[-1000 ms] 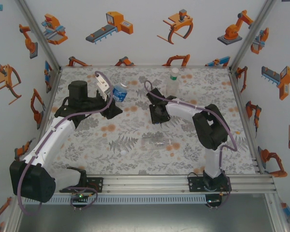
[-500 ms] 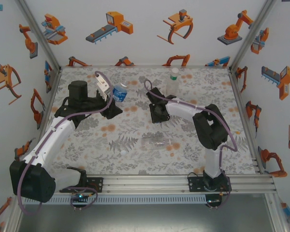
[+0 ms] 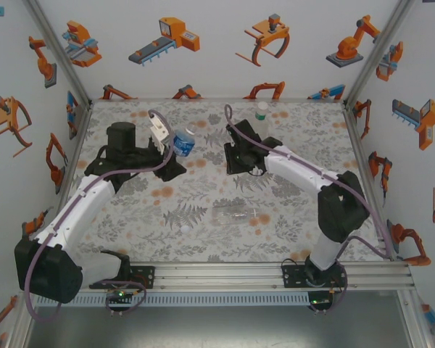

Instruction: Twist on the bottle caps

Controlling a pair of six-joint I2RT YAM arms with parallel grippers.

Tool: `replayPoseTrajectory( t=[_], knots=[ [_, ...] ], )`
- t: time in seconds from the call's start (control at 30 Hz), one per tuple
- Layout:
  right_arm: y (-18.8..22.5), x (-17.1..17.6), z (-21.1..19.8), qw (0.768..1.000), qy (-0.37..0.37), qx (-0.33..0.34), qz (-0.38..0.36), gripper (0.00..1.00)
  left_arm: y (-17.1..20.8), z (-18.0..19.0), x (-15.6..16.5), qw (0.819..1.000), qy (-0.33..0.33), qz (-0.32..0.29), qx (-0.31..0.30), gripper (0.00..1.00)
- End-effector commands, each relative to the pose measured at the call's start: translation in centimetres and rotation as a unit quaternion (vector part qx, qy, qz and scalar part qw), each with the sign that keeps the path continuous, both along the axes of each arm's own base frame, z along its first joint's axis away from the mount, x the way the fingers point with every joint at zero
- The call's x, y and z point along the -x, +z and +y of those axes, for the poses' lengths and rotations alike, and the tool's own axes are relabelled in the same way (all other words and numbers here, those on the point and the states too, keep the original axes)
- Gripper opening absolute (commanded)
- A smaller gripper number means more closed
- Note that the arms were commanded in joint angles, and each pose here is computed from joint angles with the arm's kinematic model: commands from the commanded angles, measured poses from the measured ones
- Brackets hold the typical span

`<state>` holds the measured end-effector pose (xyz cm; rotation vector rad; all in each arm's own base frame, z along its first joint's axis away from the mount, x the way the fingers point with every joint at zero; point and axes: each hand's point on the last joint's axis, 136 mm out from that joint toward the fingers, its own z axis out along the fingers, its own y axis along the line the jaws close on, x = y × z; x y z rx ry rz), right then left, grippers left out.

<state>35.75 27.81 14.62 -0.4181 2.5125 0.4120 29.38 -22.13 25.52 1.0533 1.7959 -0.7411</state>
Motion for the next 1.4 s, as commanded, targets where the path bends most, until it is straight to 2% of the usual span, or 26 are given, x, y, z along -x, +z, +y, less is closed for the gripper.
replayPoseTrajectory(
  t=[0.0, 0.23, 0.33, 0.5, 0.73, 0.9, 1.23, 1.37],
  knots=[
    [3.1, 1.4, 1.2, 0.996, 0.066, -0.037, -0.043, 0.34, 0.4, -1.0, 1.1, 0.999, -0.04, -0.021, -0.01, 0.0],
    [10.1, 4.4, 2.0, 0.967, 0.176, -0.098, -0.153, 0.31, -0.5, -2.5, 3.4, 0.994, -0.101, -0.036, -0.031, 0.0],
    [13.3, 7.1, 2.3, 0.937, 0.25, -0.127, -0.208, 0.3, -0.8, -3.0, 4.5, 0.99, -0.129, -0.048, -0.036, 0.0],
    [16.7, 10.8, 1.7, 0.9, 0.321, -0.145, -0.257, 0.29, -1.2, -3.5, 6.3, 0.982, -0.17, -0.072, -0.039, 0.0],
    [19.6, 14.7, 1.3, 0.849, 0.393, -0.175, -0.306, 0.28, -1.9, -3.9, 8.4, 0.966, -0.227, -0.119, -0.049, 0.0],
    [21.1, 17.4, 1.5, 0.801, 0.446, -0.201, -0.344, 0.26, -2.1, -4.0, 9.3, 0.96, -0.242, -0.126, -0.057, 0.0],
    [21.6, 18.6, 2.7, 0.776, 0.481, -0.213, -0.349, 0.24, -2.3, -4.1, 11.0, 0.945, -0.275, -0.162, -0.068, 0.0],
    [21.3, 18.4, 3.3, 0.776, 0.485, -0.207, -0.345, 0.23, -2.2, -4.1, 11.5, 0.942, -0.282, -0.169, -0.067, 0.0]
  ],
)
